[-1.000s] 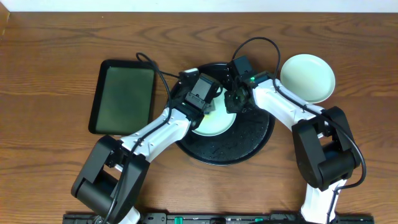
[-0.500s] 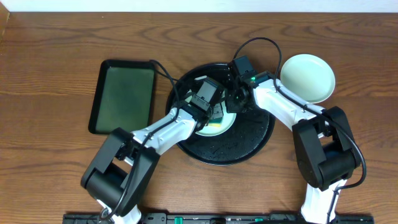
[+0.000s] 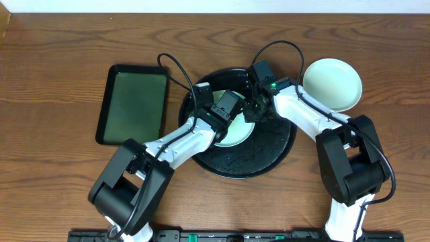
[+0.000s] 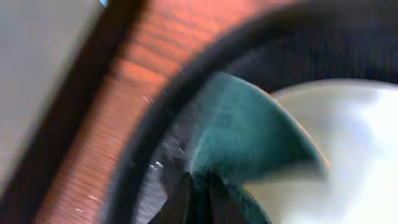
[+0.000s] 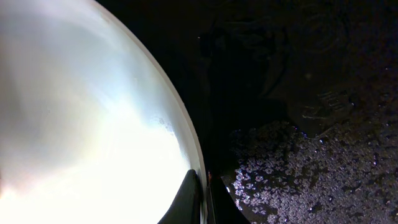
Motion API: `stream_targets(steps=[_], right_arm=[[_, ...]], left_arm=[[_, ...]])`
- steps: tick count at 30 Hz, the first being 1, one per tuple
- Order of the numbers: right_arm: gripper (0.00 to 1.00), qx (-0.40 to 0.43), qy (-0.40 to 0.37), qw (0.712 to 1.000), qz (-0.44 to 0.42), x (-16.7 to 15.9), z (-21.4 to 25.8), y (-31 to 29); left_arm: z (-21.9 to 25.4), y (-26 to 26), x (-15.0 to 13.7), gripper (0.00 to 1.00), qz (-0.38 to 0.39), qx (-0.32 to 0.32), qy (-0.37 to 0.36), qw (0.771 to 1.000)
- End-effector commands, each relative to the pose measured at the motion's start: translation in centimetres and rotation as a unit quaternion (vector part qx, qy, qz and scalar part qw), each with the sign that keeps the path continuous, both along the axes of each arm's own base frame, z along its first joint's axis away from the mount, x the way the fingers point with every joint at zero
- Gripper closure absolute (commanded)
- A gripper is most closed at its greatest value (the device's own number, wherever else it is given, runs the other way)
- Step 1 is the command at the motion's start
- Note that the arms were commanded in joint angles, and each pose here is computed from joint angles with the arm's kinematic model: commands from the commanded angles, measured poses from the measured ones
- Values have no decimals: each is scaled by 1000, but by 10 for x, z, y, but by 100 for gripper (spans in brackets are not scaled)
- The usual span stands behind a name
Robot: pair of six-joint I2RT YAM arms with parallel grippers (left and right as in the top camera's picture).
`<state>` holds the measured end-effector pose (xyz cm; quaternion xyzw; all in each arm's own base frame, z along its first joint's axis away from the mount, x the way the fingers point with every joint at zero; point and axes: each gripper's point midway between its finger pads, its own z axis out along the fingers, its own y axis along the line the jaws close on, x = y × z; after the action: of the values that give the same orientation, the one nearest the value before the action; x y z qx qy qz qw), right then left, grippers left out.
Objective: Clean dirty plates on tray and stack at the side
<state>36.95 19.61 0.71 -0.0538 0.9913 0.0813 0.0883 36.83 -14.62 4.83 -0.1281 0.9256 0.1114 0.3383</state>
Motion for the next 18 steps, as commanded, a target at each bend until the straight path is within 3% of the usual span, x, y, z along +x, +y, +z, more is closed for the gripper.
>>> stream_targets(steps=[1,9,14,18], right_arm=[[99,-26,22,999,7,-13,-15,-12],[99,-16,-16,999,36,-1,11,-6],[99,-23,-78,995,52,16,56,-5],[99,-96,-143,983,66,27,102,-21]], left_arm=[[50,33,8,93,39,48,-73,995],[109,38,8,92,39,-6,-132,990],[97,38,16,92,-22,-50,-76,996],[80,42,22,92,-76,-148,-16,986]])
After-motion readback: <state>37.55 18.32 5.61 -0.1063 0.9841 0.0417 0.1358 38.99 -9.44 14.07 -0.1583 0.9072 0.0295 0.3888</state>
